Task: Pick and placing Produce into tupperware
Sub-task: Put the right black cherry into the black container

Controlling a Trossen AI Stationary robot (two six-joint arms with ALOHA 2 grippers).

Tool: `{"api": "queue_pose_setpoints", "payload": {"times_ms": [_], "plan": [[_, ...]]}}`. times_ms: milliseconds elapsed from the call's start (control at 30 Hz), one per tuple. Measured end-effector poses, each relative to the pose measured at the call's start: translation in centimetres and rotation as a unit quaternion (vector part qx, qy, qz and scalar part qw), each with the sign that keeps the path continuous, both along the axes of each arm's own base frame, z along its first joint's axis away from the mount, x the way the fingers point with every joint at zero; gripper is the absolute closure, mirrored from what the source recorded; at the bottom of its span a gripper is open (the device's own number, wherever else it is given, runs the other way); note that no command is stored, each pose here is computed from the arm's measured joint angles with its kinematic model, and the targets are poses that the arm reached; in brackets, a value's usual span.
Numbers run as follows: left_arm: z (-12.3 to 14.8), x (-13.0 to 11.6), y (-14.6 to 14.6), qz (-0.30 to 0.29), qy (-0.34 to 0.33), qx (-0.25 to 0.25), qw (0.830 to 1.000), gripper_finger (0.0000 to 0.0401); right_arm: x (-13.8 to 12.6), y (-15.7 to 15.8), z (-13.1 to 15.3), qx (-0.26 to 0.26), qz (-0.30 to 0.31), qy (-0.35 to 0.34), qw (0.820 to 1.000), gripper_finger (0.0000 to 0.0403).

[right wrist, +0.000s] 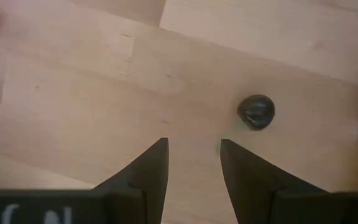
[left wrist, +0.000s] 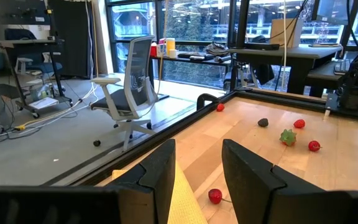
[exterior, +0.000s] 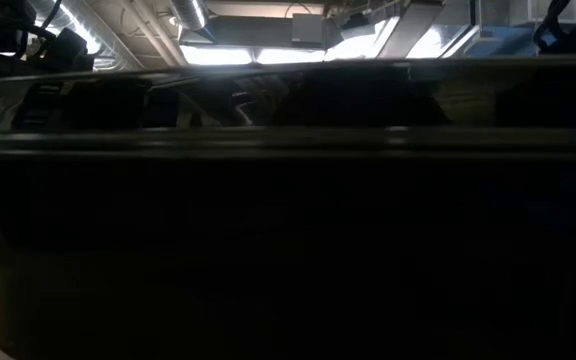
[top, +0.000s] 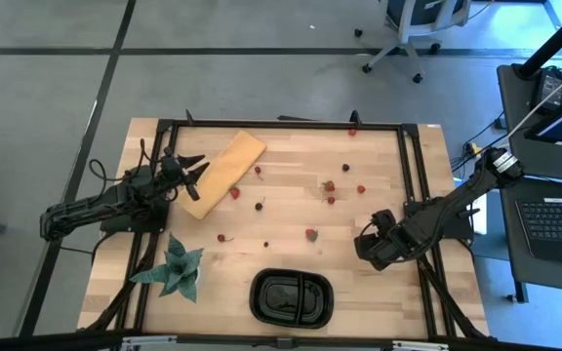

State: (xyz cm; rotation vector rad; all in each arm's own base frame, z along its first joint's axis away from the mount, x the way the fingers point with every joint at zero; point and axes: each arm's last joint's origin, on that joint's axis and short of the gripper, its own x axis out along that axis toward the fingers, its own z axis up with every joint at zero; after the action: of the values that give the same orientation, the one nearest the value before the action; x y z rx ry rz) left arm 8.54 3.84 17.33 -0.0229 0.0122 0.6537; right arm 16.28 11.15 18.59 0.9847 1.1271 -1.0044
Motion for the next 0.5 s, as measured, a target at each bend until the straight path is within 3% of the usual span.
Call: {"api": "queue_pose_setpoints", "payload": {"times_ms": [500], "plan": [[0.0,0.0,0.0,0.0,0.0,0.0,1.0,0.0276,-0.48,0.21,-0.31,0.011,-0.039,0.03,0.999,0.0256]]}}
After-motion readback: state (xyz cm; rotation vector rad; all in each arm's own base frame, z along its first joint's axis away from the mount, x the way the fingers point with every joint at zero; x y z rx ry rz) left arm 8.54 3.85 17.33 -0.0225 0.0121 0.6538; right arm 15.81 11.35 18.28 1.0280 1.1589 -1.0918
